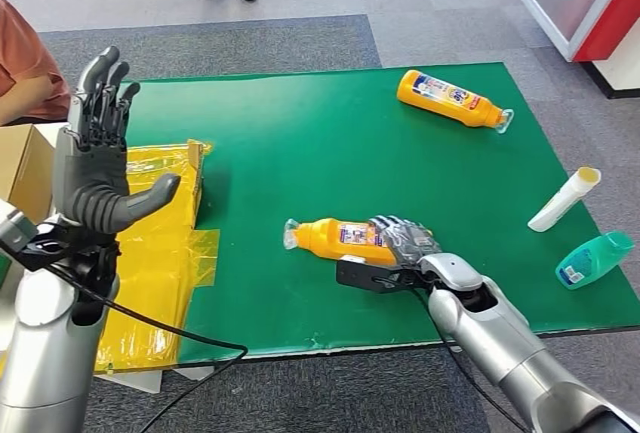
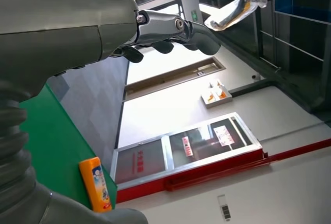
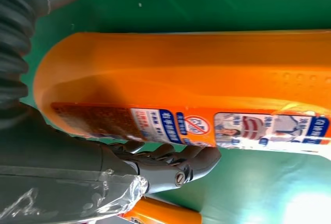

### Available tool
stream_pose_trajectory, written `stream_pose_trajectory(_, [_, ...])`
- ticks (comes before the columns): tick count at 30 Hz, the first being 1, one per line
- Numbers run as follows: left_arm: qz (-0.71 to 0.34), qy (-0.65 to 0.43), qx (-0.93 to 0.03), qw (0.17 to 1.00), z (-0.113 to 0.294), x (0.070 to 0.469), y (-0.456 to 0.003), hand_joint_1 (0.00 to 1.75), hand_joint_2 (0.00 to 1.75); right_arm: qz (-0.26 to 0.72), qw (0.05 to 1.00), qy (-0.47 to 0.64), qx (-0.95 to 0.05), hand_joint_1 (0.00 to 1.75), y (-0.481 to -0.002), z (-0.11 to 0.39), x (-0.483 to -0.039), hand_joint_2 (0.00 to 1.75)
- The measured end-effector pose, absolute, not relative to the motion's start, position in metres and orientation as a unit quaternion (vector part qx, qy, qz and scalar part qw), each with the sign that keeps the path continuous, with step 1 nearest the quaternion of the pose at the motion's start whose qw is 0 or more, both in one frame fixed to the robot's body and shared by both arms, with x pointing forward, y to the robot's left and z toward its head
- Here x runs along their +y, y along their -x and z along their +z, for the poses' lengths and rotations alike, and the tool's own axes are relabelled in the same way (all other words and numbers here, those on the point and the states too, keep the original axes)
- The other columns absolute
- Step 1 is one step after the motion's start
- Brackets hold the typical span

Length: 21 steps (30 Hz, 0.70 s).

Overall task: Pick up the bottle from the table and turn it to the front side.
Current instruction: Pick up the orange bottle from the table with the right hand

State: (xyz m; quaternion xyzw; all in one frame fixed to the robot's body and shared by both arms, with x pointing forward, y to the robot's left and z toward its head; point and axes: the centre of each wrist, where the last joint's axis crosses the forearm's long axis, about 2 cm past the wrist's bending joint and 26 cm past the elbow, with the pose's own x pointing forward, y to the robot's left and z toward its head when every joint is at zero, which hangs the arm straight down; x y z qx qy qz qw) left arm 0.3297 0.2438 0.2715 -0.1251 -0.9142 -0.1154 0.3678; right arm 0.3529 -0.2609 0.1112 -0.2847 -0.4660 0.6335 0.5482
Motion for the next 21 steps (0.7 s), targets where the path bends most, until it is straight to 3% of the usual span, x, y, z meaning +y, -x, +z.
stream_pose_trajectory(13, [-0.125,0.146,-0.906,0.376,0.272,0.230,-0.328,0.00,1.75,0.625,0.561,0.313,-0.443,0.03,-0.375,0.107,-0.245,1.75])
stream_pose_trajectory(17, [-0.125,0.153,-0.904,0.378,0.275,0.225,-0.329,0.00,1.75,0.624,0.562,0.315,-0.441,1.75,-0.380,0.109,-0.238,1.75])
stream_pose_trajectory(21, [-0.126,0.158,-0.903,0.380,0.276,0.223,-0.328,0.00,1.75,0.626,0.565,0.314,-0.437,1.75,-0.380,0.108,-0.237,1.75])
